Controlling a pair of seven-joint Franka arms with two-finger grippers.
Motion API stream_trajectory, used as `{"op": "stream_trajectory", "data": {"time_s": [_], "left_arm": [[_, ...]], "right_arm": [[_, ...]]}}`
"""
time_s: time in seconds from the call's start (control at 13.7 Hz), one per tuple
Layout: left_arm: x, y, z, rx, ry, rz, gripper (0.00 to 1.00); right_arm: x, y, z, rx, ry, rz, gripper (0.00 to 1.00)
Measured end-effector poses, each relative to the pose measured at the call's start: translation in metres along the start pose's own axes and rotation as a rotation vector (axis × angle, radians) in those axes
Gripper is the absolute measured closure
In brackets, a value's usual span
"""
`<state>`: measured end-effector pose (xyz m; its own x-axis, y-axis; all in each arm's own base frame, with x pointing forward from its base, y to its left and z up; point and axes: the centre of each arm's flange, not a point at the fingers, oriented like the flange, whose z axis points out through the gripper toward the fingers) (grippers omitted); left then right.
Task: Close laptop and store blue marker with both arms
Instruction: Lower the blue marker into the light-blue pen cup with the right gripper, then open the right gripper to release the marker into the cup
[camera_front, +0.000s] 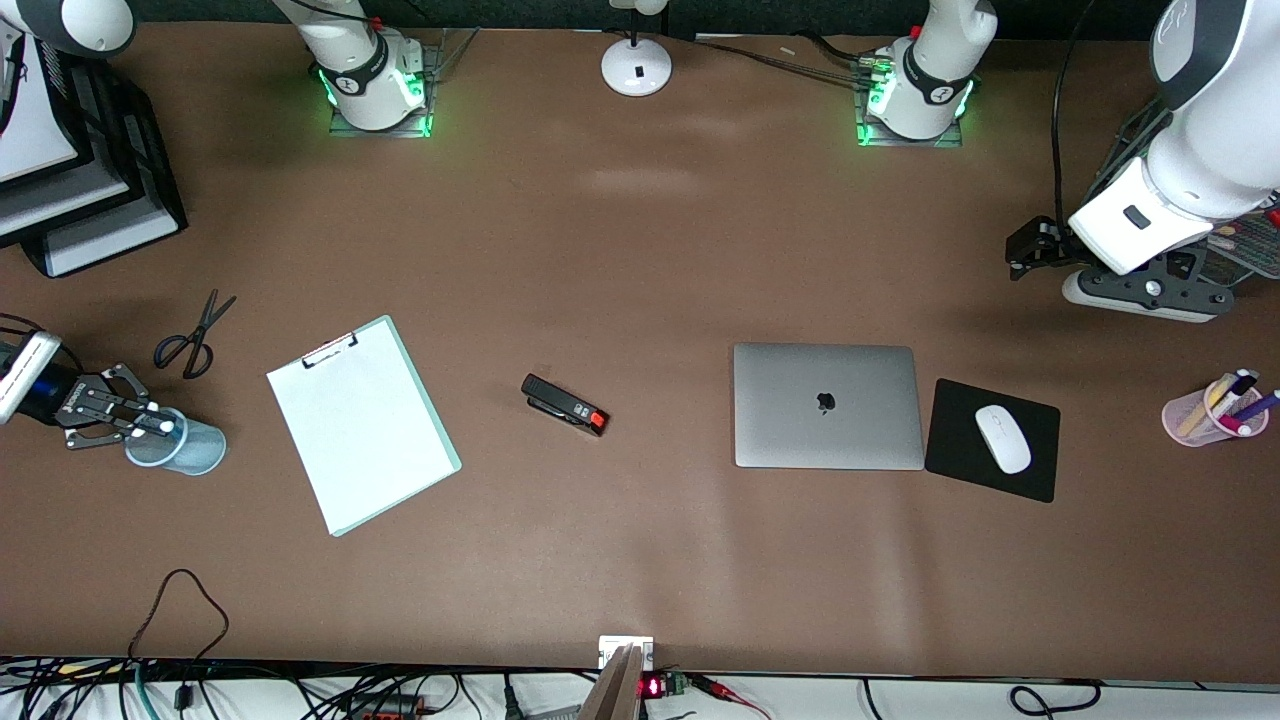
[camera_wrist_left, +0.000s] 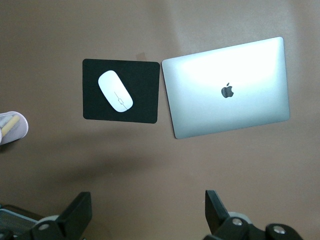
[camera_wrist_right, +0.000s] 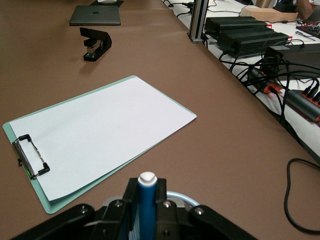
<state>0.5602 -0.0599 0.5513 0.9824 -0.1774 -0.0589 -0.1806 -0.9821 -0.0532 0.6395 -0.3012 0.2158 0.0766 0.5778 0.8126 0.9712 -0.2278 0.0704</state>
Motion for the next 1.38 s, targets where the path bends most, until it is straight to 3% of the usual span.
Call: {"op": "stream_trajectory", "data": {"time_s": [0.29,0.36,0.66,0.87,1.17,1.38], "left_arm": [[0.0,0.0,0.0,0.0,0.0,0.0,0.0],[0.0,0.0,0.0,0.0,0.0,0.0,0.0],[0.0,0.0,-0.001,0.0,0.002,0.0,0.0],[0.0,0.0,-0.001,0.0,0.002,0.0,0.0],[0.0,0.0,-0.001,0.0,0.002,0.0,0.0],[0.0,0.0,-0.001,0.0,0.002,0.0,0.0]], "right_arm": [[-0.009,-0.001,-0.004,-0.006,0.007,0.009,0.82],[-0.009,0.0,-0.006,-0.011,0.006,0.007,0.77],[0.013,0.012,-0.022,0.003,0.027,0.067,0.35],[0.048,0.025,-0.044,0.019,0.009,0.113,0.02],[0.099,0.038,-0.061,0.079,-0.04,0.183,0.0],[0.16,0.048,-0.066,0.103,-0.125,0.198,0.0]]}}
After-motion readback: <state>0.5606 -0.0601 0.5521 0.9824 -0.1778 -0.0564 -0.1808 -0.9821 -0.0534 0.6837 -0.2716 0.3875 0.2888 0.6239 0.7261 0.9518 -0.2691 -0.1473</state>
